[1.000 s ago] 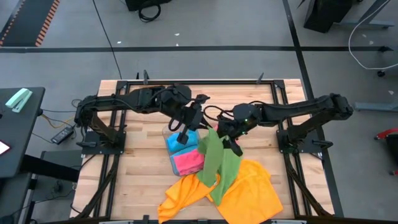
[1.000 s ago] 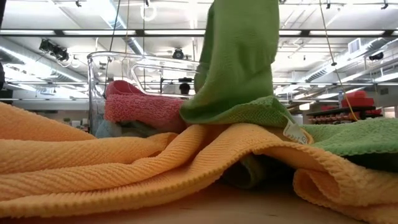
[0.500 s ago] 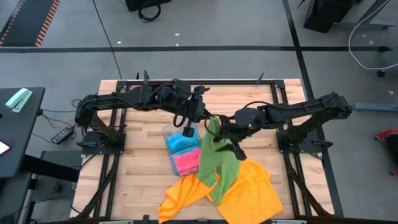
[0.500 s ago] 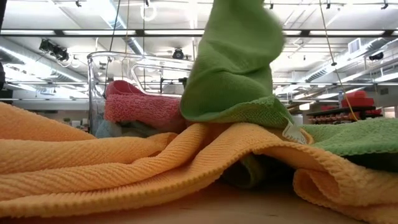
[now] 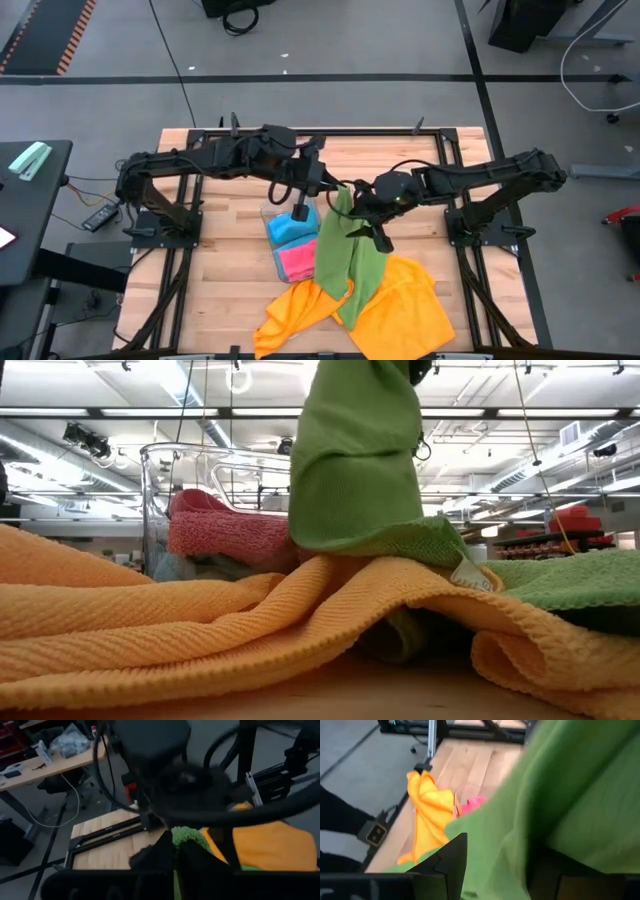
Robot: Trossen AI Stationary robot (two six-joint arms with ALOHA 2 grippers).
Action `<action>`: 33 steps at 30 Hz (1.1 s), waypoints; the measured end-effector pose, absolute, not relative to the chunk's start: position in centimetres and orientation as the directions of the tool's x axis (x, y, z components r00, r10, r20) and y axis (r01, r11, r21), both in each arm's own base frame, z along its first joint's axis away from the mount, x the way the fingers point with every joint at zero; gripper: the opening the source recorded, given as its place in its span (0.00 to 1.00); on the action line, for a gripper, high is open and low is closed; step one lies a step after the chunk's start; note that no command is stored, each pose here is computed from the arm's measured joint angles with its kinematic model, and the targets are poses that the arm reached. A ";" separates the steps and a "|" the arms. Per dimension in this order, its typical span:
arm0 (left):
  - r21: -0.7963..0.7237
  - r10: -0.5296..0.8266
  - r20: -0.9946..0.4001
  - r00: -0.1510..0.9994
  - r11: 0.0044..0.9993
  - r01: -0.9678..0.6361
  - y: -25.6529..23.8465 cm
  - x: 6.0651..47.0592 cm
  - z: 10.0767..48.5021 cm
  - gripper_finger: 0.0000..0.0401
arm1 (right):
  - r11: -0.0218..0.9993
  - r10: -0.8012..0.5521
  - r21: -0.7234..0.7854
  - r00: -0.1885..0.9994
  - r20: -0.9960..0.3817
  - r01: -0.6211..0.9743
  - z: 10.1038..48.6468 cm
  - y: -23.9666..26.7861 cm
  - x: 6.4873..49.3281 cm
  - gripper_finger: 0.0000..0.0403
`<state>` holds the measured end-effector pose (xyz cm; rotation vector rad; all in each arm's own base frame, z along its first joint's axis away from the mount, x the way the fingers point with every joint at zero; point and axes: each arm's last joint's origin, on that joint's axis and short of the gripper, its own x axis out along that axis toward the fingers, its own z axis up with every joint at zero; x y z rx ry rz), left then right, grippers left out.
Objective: Fold microfiber towels
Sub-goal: Fold the top green towel
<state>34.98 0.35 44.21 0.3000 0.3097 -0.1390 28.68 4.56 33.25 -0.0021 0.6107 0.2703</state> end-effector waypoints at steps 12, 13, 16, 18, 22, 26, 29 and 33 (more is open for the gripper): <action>0.270 -0.055 -0.341 0.939 0.950 0.154 0.4 33.7 44.8 0.03 | 0.946 0.322 0.181 0.726 -0.608 -0.269 29.4 5.4 28.3 0.42; 0.272 -0.055 -0.347 0.936 0.949 0.157 0.4 33.7 44.7 0.02 | 0.943 0.329 0.184 0.717 -0.614 -0.276 29.3 5.6 28.2 0.42; 0.272 -0.051 -0.361 0.931 0.949 0.158 0.5 33.6 44.6 0.03 | 0.933 0.356 0.198 0.694 -0.626 -0.301 29.4 6.1 27.9 0.40; 0.271 -0.048 -0.368 0.929 0.950 0.157 0.6 33.6 44.5 0.05 | 0.928 0.369 0.212 0.672 -0.643 -0.307 29.2 6.5 27.7 0.39; 0.271 -0.047 -0.368 0.929 0.950 0.156 0.6 33.6 44.5 0.08 | 0.922 0.380 0.220 0.642 -0.666 -0.317 29.0 6.9 27.3 0.38; 0.269 -0.048 -0.380 0.924 0.950 0.160 0.6 33.6 44.4 0.04 | 0.922 0.381 0.235 0.614 -0.691 -0.307 28.7 7.0 27.1 0.37; 0.268 -0.048 -0.386 0.921 0.950 0.162 0.6 33.5 44.3 0.02 | 0.922 0.381 0.236 0.606 -0.699 -0.307 28.7 6.9 27.0 0.35; 0.266 -0.048 -0.392 0.919 0.950 0.163 0.6 33.5 44.3 0.06 | 0.922 0.379 0.230 0.594 -0.710 -0.313 28.6 6.9 26.9 0.32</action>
